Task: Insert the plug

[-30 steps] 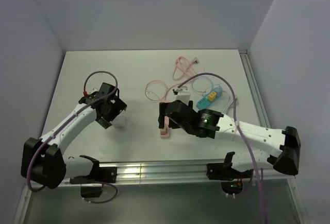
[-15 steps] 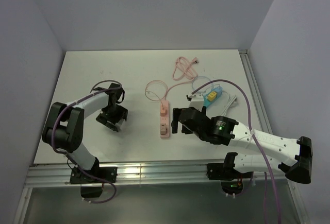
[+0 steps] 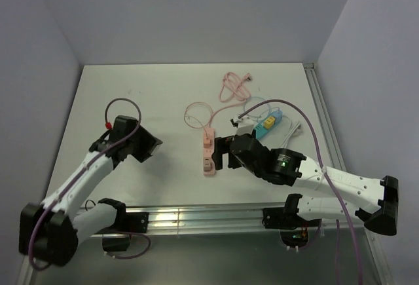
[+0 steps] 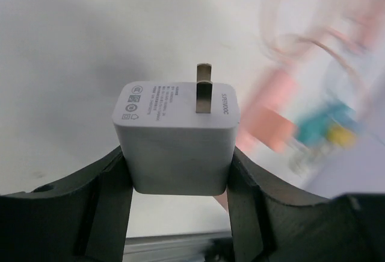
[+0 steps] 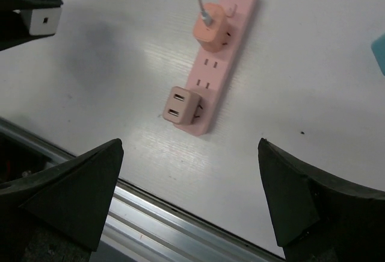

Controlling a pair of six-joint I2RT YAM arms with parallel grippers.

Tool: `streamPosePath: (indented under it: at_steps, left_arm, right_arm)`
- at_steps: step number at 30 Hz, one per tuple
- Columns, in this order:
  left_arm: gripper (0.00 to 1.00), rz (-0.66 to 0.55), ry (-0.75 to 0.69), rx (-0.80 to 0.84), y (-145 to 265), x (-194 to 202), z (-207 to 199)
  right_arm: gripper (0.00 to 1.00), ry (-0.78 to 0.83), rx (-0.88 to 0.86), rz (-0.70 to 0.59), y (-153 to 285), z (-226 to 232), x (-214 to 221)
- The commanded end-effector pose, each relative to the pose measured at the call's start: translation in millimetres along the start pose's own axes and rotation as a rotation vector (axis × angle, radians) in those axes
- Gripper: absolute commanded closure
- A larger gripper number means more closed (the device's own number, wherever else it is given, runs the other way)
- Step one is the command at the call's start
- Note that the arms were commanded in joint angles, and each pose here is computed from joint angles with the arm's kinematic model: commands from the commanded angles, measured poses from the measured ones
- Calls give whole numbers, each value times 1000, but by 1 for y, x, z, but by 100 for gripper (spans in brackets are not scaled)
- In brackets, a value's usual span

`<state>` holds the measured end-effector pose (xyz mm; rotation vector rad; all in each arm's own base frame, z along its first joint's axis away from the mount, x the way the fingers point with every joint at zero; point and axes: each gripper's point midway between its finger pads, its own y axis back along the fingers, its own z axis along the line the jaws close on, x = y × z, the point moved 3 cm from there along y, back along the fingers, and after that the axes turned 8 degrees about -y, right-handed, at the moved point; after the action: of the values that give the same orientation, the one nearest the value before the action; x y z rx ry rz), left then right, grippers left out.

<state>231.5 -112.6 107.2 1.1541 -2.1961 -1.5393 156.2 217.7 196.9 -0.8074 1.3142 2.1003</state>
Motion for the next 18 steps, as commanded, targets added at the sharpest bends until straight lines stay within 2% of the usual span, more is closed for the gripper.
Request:
streamPosePath:
  at_steps: [1, 4, 7, 8, 10, 12, 15, 18]
  left_arm:
    - [100, -118, -253, 597, 71, -3, -71]
    - [100, -125, -253, 737, 103, 3, -79]
    - [100, -20, -127, 747, 114, 11, -82]
    - [100, 34, -49, 771, 114, 15, -85]
    - [100, 114, -19, 834, 120, 25, -92]
    - [100, 184, 28, 836, 123, 32, -96]
    - [100, 240, -12, 874, 134, 42, -104]
    - [100, 269, 9, 791, 133, 44, -103]
  right_arm:
    - [0, 33, -186, -85, 10, 31, -26]
    - [2, 26, -286, -76, 13, 55, -33]
    - [4, 31, -427, -69, 14, 83, -37]
    - [5, 23, -483, -101, 14, 94, -42]
    - [5, 23, -528, -116, 11, 104, -44]
    - [5, 11, -547, -146, 9, 113, -52]
    - [7, 39, -505, -112, -7, 124, -52]
    - [9, 44, -487, -99, -13, 132, -56]
